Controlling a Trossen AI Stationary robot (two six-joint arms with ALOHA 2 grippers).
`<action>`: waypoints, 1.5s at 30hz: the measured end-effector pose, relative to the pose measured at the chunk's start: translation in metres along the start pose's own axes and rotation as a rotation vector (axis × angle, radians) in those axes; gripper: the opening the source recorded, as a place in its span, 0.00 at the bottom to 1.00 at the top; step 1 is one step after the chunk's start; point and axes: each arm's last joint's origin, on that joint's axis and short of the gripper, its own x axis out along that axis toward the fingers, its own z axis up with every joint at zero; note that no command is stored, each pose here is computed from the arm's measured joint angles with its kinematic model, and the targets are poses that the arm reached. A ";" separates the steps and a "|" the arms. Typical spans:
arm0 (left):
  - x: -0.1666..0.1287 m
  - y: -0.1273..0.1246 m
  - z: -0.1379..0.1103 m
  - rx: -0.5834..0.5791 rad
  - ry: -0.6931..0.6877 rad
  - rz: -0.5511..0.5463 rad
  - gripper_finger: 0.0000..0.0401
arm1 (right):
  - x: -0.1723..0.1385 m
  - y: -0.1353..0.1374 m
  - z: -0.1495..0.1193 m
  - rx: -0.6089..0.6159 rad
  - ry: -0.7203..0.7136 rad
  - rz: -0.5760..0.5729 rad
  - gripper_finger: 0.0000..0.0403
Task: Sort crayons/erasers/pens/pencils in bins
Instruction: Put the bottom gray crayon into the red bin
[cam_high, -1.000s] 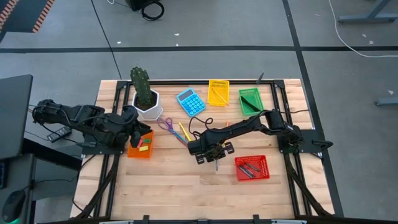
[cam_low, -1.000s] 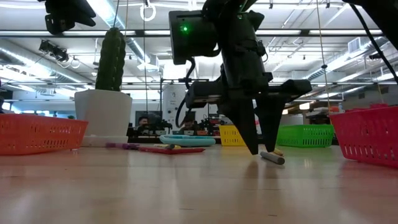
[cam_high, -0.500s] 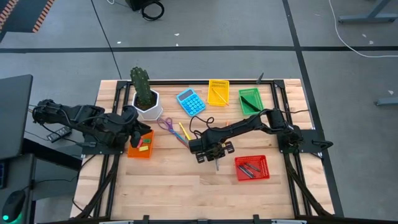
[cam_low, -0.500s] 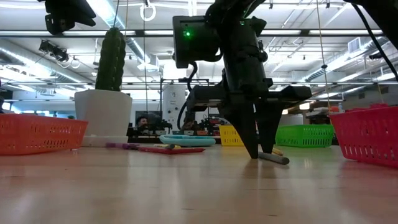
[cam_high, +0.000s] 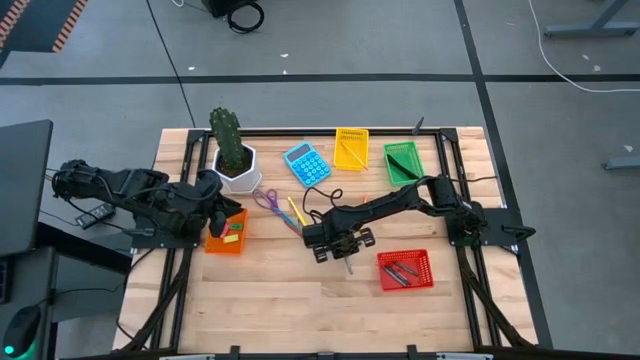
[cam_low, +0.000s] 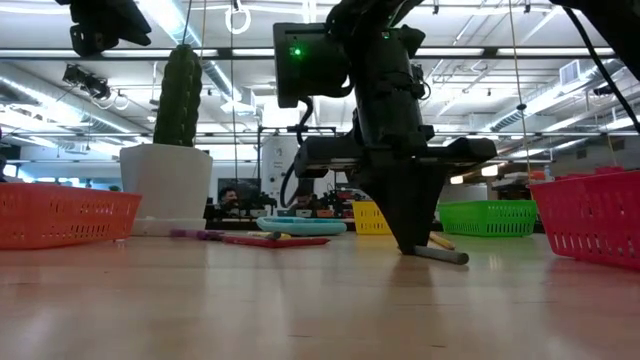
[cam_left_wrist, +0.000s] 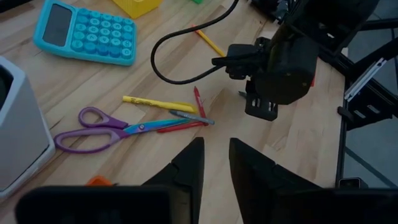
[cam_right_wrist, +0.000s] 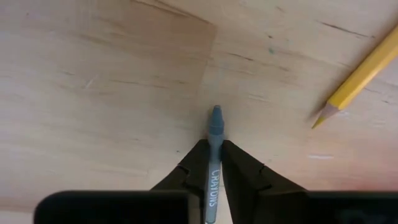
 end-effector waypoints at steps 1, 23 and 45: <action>0.000 0.000 0.000 0.001 0.000 0.000 0.20 | 0.000 0.000 0.000 -0.005 0.000 0.000 0.11; 0.000 0.000 0.000 0.002 0.003 0.004 0.21 | -0.047 -0.011 -0.010 -0.086 -0.011 0.090 0.11; 0.000 0.000 0.000 -0.006 0.003 0.004 0.21 | -0.109 -0.082 -0.086 -0.523 -0.002 -0.094 0.11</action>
